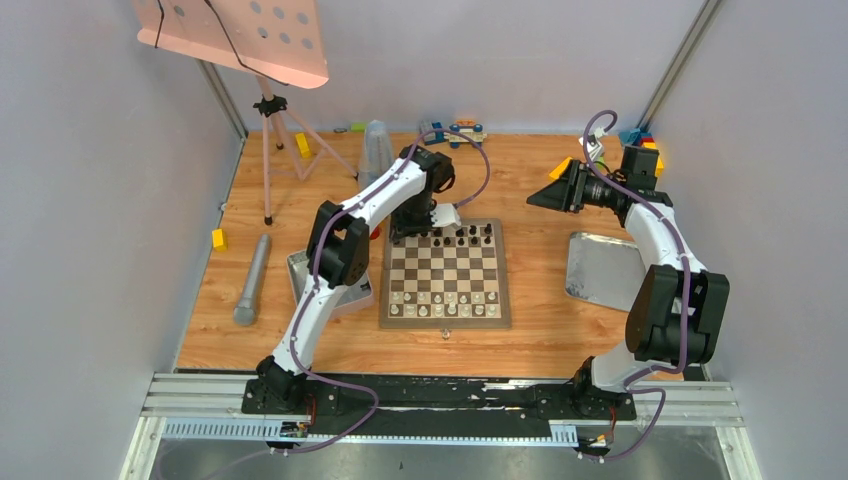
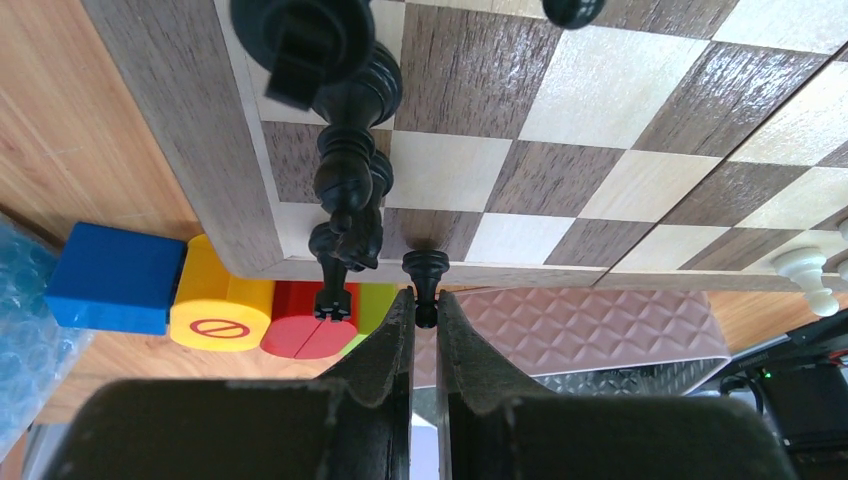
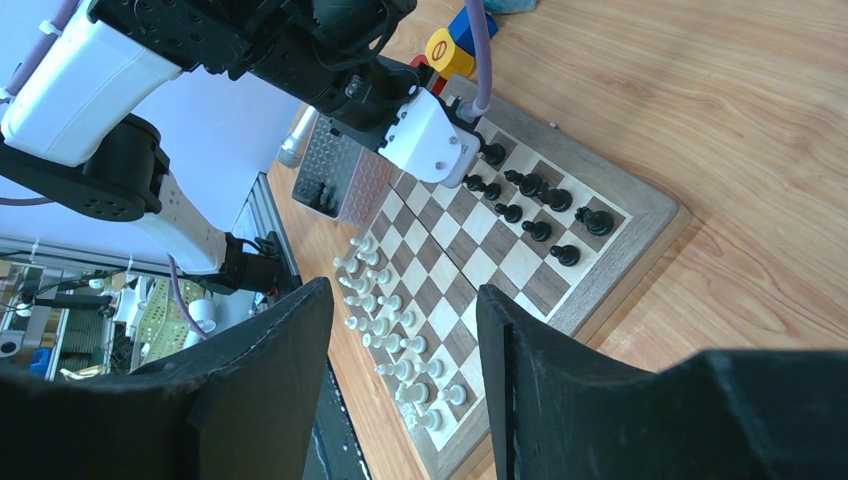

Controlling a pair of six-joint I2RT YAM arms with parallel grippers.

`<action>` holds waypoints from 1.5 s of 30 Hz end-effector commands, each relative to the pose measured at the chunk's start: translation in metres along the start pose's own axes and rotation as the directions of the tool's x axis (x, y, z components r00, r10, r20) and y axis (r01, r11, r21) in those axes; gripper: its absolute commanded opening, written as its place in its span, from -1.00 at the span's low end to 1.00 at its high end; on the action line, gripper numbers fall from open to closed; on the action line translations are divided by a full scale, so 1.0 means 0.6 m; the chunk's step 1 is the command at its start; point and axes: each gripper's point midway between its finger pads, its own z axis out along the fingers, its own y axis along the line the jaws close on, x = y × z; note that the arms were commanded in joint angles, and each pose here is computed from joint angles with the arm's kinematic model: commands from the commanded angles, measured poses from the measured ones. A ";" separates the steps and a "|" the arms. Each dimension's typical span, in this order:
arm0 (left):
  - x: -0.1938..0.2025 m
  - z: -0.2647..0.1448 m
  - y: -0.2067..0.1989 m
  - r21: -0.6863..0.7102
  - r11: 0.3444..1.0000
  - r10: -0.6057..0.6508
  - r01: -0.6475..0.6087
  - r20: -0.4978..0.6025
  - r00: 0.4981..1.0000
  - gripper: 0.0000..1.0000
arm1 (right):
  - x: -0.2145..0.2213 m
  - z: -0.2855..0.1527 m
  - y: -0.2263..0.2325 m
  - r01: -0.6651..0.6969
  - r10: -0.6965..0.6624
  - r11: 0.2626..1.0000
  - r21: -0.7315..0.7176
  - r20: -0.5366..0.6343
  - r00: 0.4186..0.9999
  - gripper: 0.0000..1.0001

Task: Set up the chess pieces on the board
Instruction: Place the chess piece on the chessboard.

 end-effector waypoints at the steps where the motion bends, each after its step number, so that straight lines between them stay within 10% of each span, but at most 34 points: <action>1: -0.013 -0.015 0.004 -0.031 0.999 0.011 -0.011 0.015 1.000 -0.95 | -0.006 -0.005 0.008 0.052 -0.052 0.998 -0.027 0.011 0.999 0.11; 45: -0.020 -0.041 -0.011 -0.042 0.999 0.008 -0.006 0.058 0.998 -0.38 | -0.004 -0.005 0.004 0.036 -0.036 0.999 -0.030 0.006 0.999 0.10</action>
